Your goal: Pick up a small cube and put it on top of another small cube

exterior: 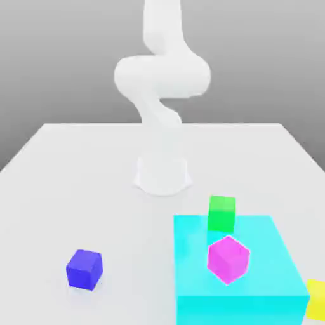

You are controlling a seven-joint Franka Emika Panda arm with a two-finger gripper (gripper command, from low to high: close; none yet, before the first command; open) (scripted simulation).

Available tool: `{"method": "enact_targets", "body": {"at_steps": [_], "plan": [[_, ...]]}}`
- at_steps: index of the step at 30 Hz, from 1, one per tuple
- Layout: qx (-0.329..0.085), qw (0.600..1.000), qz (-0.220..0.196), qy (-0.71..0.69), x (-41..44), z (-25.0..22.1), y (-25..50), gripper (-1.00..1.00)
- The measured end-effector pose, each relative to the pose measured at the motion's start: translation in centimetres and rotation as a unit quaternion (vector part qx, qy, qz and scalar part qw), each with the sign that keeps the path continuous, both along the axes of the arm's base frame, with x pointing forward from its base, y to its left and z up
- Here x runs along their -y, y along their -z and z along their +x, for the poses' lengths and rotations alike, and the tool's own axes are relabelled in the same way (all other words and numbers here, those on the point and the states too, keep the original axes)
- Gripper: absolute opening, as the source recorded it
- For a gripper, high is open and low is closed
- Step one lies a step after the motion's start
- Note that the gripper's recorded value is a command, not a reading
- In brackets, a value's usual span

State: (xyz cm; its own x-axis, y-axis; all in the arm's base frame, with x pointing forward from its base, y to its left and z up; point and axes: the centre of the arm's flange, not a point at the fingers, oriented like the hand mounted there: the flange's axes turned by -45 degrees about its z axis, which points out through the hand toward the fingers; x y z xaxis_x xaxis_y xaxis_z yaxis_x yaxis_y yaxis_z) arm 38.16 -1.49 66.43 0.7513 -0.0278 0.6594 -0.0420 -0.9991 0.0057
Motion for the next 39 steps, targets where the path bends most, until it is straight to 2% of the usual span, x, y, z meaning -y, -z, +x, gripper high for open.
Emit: {"method": "enact_targets", "body": {"at_steps": [5,10,15,21,23,28,29,35,39], "plan": [[-0.083,0.996,-0.007,0.029,3.8,5.1,10.4,0.00],[-0.163,0.985,-0.003,0.054,7.7,7.1,21.1,0.00],[-0.240,0.968,0.012,0.075,11.3,6.2,31.8,0.00],[-0.327,0.939,0.046,0.099,14.6,1.6,43.8,0.00],[-0.343,0.933,0.052,0.099,14.7,0.6,46.8,0.00],[-0.348,0.931,0.054,0.099,14.7,0.3,52.4,0.00],[-0.348,0.931,0.054,0.099,14.7,0.2,53.0,-1.00],[-0.348,0.931,0.054,0.099,14.6,0.2,53.3,-1.00],[-0.348,0.931,0.055,0.099,14.7,0.3,50.2,-1.00]]}}
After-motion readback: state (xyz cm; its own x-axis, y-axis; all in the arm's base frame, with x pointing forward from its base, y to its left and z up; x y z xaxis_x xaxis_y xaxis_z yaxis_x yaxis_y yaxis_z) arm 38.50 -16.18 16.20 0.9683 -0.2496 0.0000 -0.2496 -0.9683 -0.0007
